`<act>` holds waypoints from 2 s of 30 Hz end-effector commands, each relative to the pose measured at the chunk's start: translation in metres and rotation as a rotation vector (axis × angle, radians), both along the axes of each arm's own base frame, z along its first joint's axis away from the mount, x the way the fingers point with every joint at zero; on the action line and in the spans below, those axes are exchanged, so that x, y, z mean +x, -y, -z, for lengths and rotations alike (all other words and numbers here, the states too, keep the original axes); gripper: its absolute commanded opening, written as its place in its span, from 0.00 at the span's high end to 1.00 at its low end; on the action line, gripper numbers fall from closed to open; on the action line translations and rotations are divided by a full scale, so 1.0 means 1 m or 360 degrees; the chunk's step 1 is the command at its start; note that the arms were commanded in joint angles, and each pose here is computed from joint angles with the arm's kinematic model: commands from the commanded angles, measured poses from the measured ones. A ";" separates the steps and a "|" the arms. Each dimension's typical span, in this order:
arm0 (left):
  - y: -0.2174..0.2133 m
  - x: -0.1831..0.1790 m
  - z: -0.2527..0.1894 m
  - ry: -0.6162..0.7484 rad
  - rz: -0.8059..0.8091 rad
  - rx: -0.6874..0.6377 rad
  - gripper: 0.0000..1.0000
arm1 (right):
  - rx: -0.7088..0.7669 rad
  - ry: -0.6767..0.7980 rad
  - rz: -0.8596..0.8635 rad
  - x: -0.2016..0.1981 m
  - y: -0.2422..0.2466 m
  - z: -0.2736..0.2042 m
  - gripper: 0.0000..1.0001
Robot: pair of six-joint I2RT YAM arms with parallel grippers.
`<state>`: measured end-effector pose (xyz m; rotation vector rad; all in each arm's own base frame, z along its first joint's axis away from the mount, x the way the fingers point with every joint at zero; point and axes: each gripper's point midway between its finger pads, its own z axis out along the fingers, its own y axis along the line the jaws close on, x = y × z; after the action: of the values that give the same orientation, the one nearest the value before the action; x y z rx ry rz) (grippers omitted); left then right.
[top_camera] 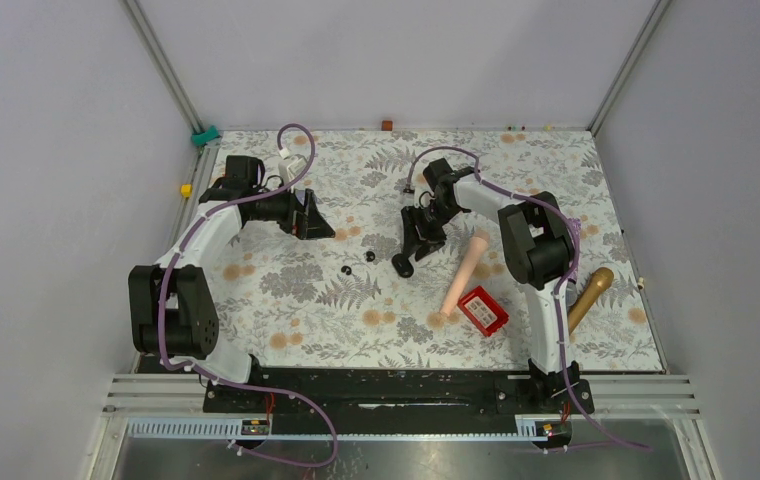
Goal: Insert the wireless bluetooth earbuds into the charging case
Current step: Pick up the charging case at the center of the board.
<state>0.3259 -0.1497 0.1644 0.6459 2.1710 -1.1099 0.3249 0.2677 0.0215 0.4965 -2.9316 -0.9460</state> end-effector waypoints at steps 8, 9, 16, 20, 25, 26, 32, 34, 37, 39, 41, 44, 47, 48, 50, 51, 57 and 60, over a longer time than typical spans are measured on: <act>0.000 -0.001 -0.013 0.0096 0.0035 -0.0037 0.01 | 0.0099 -0.0051 -0.0051 -0.013 -0.011 -0.007 0.48; 0.000 -0.001 -0.014 0.0097 0.0035 -0.0039 0.01 | 0.0084 -0.0050 -0.0055 -0.014 -0.011 -0.005 0.47; -0.001 0.000 -0.014 0.0094 0.0031 -0.0045 0.01 | -0.0058 -0.0014 -0.0072 -0.020 -0.009 0.006 0.48; -0.001 0.000 -0.014 0.0094 0.0031 -0.0047 0.01 | -0.0082 0.0000 -0.0095 -0.024 -0.012 0.007 0.48; -0.001 -0.001 -0.014 0.0091 0.0031 -0.0050 0.01 | -0.0147 0.0029 -0.0129 -0.028 -0.013 0.010 0.48; -0.001 0.000 -0.015 0.0095 0.0033 -0.0052 0.01 | -0.0161 0.0040 -0.0133 -0.028 -0.013 0.011 0.49; 0.000 -0.001 -0.015 0.0087 0.0036 -0.0055 0.01 | -0.0245 0.0100 -0.0160 -0.030 -0.013 0.014 0.56; -0.001 0.000 -0.015 0.0090 0.0032 -0.0054 0.01 | -0.0242 0.0112 -0.0164 -0.031 -0.016 0.013 0.59; -0.001 -0.001 -0.014 0.0086 0.0032 -0.0053 0.01 | -0.0225 0.0130 -0.0170 -0.028 -0.018 0.010 0.62; -0.001 0.000 -0.014 0.0086 0.0030 -0.0052 0.01 | -0.0231 0.0191 -0.0173 -0.023 -0.017 0.002 0.63; -0.001 0.000 -0.014 0.0082 0.0032 -0.0057 0.01 | -0.0223 0.0262 -0.0181 -0.017 -0.017 -0.010 0.63; 0.000 0.001 -0.012 0.0061 0.0035 -0.0065 0.01 | -0.0188 0.0374 -0.0200 -0.013 -0.018 -0.027 0.63; 0.001 0.002 -0.010 0.0040 0.0027 -0.0084 0.01 | -0.0176 0.0485 -0.0242 -0.013 -0.019 -0.038 0.63; 0.002 0.003 -0.010 0.0036 0.0020 -0.0089 0.01 | -0.0177 0.0511 -0.0258 -0.013 -0.020 -0.040 0.63; 0.003 0.004 -0.008 0.0028 0.0009 -0.0097 0.01 | -0.0172 0.0551 -0.0291 -0.016 -0.023 -0.041 0.63; 0.003 0.006 -0.007 0.0029 0.0005 -0.0097 0.01 | -0.0171 0.0557 -0.0302 -0.018 -0.024 -0.041 0.63; 0.004 0.005 -0.007 0.0035 0.0006 -0.0092 0.01 | -0.0192 0.0566 -0.0401 -0.027 -0.032 -0.029 0.63; 0.004 0.004 -0.008 0.0050 0.0006 -0.0087 0.01 | -0.0217 0.0567 -0.0440 -0.030 -0.035 -0.024 0.63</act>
<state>0.3278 -0.1493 0.1642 0.6023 2.1682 -1.1353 0.2945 0.2987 0.0445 1.0314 -3.0712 -0.7160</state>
